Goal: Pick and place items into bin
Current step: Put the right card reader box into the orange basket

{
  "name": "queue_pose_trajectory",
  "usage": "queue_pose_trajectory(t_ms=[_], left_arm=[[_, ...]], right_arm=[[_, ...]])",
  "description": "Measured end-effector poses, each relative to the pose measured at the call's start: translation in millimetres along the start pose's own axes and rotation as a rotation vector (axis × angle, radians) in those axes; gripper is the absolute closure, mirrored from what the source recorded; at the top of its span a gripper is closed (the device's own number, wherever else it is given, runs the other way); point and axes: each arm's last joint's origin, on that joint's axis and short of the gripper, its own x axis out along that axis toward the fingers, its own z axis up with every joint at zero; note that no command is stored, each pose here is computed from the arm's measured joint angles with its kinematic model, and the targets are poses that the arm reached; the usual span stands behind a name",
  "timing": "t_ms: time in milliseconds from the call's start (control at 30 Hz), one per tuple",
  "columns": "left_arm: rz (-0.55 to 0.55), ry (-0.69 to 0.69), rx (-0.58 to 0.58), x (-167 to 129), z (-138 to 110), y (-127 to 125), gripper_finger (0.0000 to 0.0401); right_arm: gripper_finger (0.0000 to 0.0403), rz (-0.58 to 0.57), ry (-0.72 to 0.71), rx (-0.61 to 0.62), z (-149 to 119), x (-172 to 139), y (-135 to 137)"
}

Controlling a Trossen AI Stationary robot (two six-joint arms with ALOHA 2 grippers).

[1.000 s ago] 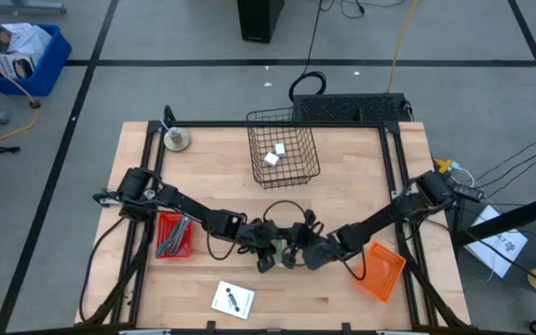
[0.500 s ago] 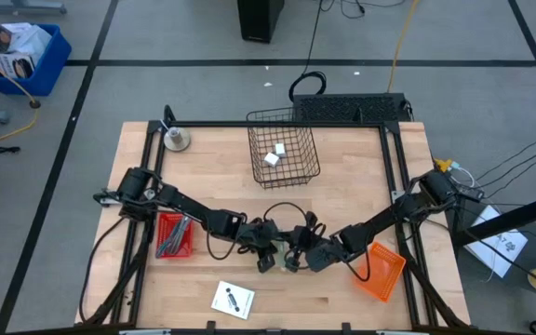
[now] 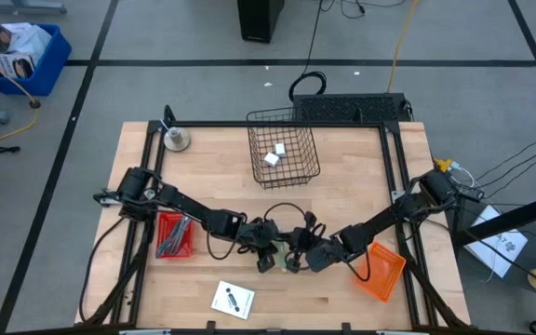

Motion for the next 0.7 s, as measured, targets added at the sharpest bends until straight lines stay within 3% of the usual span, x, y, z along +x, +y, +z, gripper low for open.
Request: queue_pose_trajectory(t_ms=[700], left_arm=[[0.013, -0.013, 0.009, -0.3, 0.8, 0.3, 0.0373]], right_arm=[[0.0403, 0.028, -0.040, -0.039, 7.9, -4.6, 2.3]])
